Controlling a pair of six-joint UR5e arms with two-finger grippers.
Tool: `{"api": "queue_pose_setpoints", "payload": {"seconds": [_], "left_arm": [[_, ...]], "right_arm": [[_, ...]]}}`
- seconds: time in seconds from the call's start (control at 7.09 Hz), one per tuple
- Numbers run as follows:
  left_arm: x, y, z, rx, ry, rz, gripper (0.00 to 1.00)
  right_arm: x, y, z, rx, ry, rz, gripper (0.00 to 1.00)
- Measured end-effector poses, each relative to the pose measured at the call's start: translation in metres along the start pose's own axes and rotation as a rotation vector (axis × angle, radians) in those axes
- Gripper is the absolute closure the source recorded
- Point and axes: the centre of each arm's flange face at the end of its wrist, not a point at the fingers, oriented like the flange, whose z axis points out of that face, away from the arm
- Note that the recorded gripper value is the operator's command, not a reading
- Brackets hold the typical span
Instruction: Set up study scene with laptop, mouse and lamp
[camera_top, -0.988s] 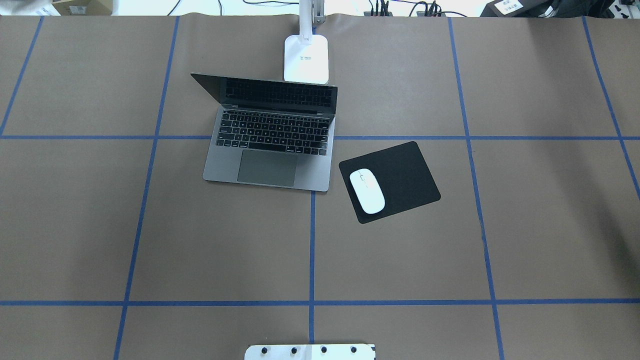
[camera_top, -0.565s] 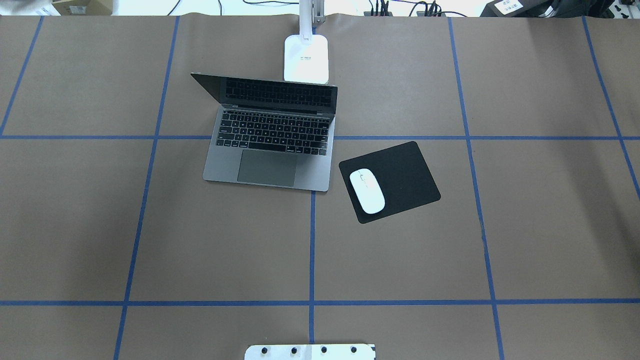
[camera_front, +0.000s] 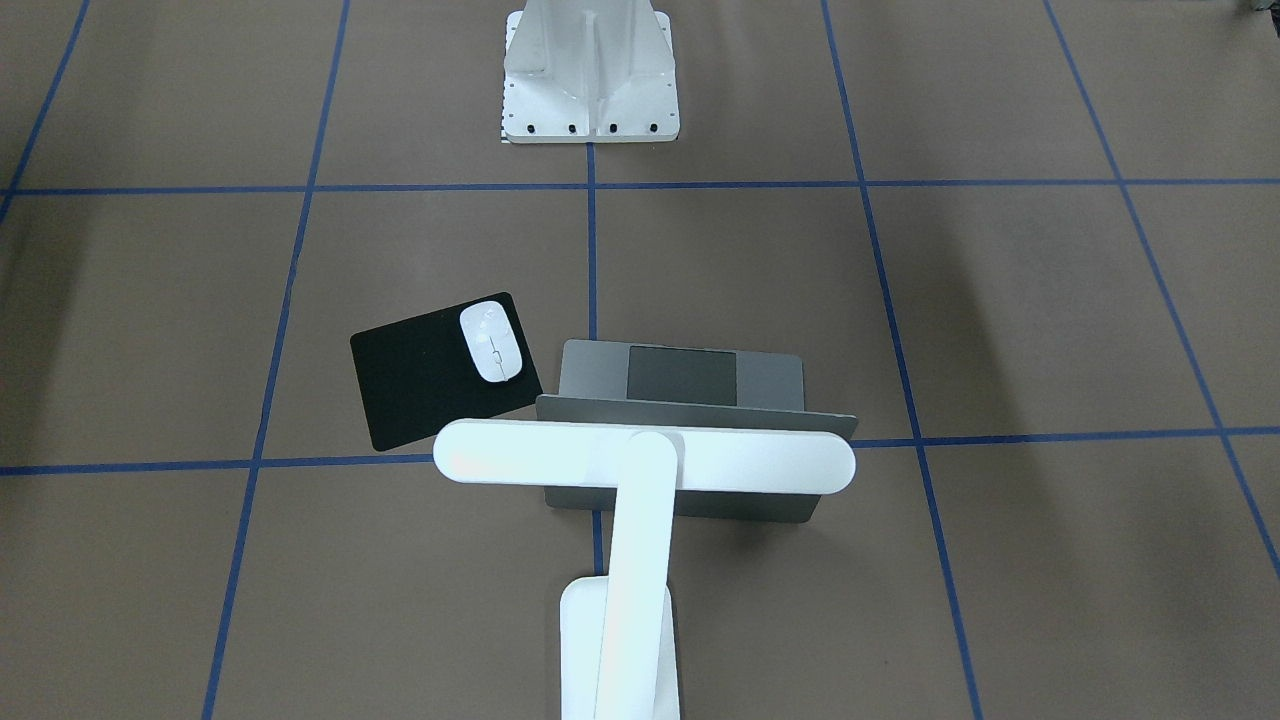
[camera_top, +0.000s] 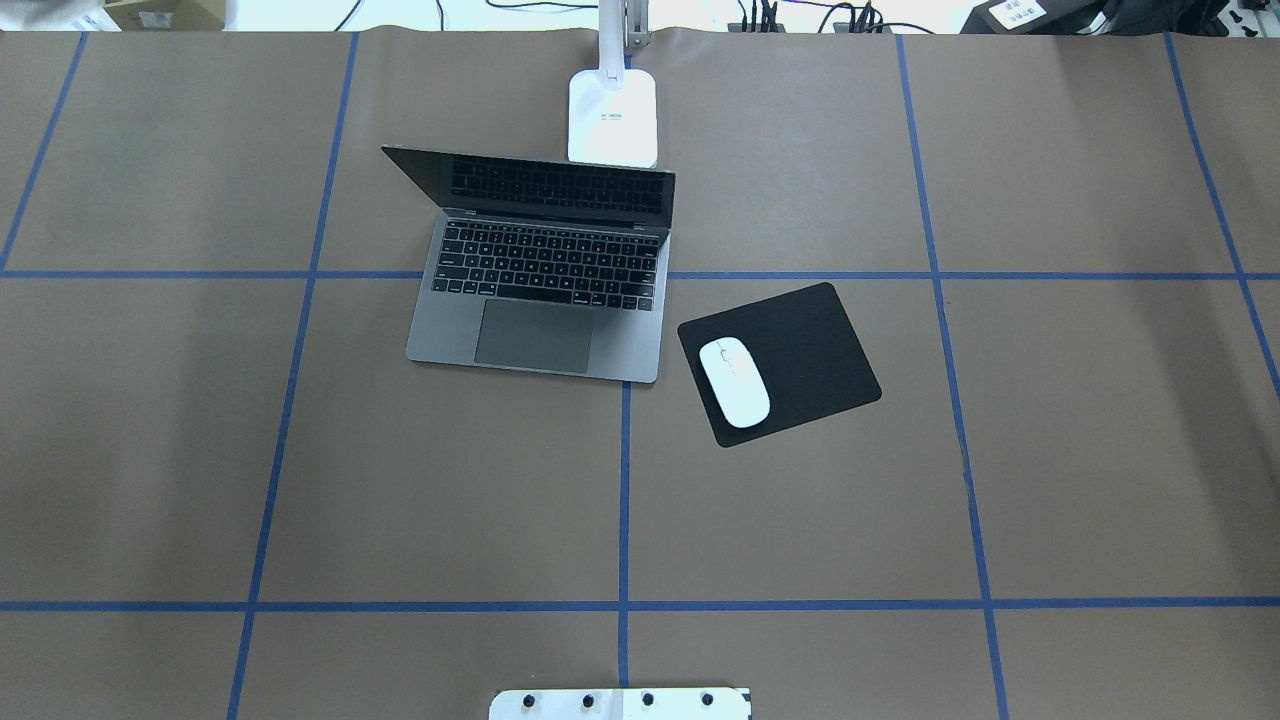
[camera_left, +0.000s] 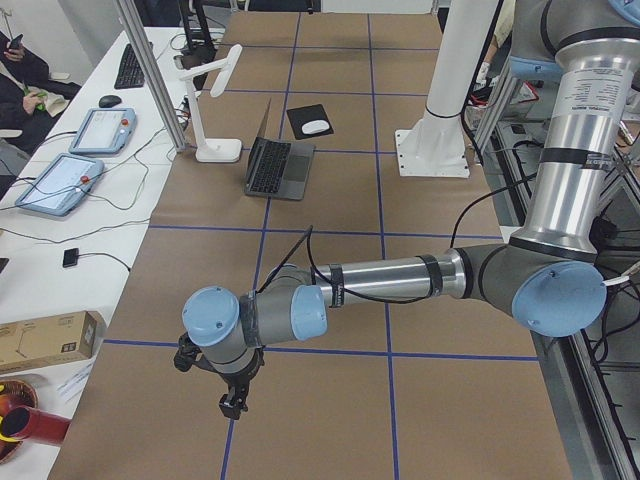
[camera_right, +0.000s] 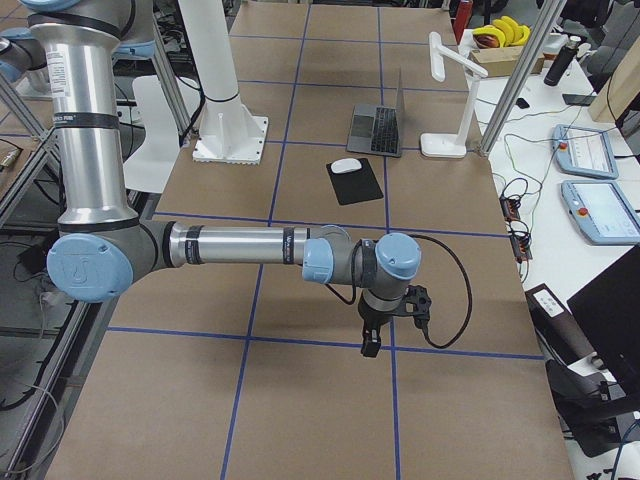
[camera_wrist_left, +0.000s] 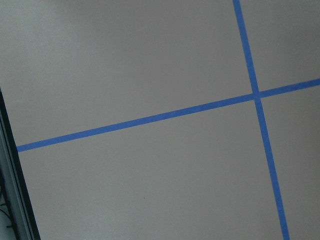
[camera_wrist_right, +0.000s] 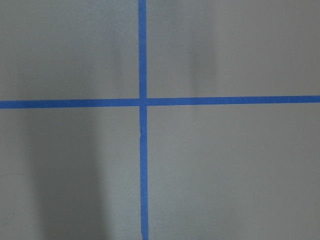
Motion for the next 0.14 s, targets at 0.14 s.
{"api": "queue_pose_setpoints", "payload": {"seconds": [0.14], "left_arm": [[-0.0011, 0.0004, 0.0001, 0.001, 0.000, 0.000, 0.01]], "right_arm": [[0.0020, 0.0004, 0.0002, 0.000, -0.002, -0.002, 0.00]]}}
